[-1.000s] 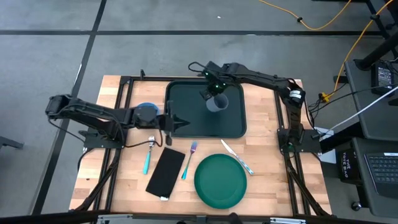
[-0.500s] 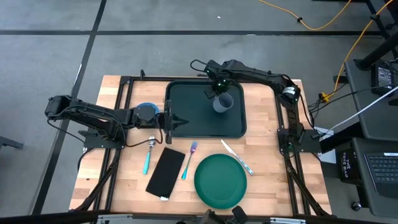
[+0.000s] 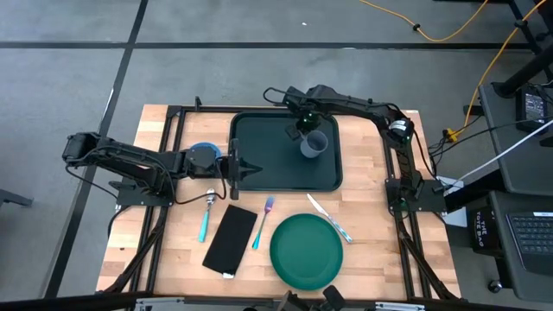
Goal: Set up tray
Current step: Put the gray cup on the top left of the black serving tray
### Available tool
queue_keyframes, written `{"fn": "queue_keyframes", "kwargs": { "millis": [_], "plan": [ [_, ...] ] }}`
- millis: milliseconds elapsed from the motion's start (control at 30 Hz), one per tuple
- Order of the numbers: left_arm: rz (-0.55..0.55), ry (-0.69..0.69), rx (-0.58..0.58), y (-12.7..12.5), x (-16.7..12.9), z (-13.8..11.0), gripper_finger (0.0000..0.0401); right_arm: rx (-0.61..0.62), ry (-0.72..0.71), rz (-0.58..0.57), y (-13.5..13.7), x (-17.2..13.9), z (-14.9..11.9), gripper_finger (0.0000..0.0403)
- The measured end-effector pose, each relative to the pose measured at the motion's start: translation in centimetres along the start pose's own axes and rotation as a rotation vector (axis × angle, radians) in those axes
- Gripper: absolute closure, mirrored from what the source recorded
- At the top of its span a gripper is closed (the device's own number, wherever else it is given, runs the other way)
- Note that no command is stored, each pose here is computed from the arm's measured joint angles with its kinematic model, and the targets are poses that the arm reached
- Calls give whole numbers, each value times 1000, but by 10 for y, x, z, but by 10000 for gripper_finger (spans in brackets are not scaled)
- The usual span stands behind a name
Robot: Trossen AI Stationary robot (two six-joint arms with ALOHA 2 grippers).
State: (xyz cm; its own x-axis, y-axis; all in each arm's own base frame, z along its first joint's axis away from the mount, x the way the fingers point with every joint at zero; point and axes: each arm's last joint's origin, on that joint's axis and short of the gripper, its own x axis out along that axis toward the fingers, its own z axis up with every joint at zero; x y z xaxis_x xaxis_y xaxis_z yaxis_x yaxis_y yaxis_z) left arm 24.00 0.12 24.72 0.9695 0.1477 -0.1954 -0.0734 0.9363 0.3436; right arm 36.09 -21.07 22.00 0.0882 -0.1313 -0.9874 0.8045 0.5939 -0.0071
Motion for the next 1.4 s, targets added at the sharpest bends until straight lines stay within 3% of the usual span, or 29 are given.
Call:
{"fn": "queue_keyframes", "kwargs": {
  "millis": [1033,1400],
  "plan": [
    [-1,1,-8,0,0,0,397,-56,-40,14,4,0,3,322],
    [-1,1,-20,0,0,0,394,-103,-92,113,11,-1,9,318]
  ]
}}
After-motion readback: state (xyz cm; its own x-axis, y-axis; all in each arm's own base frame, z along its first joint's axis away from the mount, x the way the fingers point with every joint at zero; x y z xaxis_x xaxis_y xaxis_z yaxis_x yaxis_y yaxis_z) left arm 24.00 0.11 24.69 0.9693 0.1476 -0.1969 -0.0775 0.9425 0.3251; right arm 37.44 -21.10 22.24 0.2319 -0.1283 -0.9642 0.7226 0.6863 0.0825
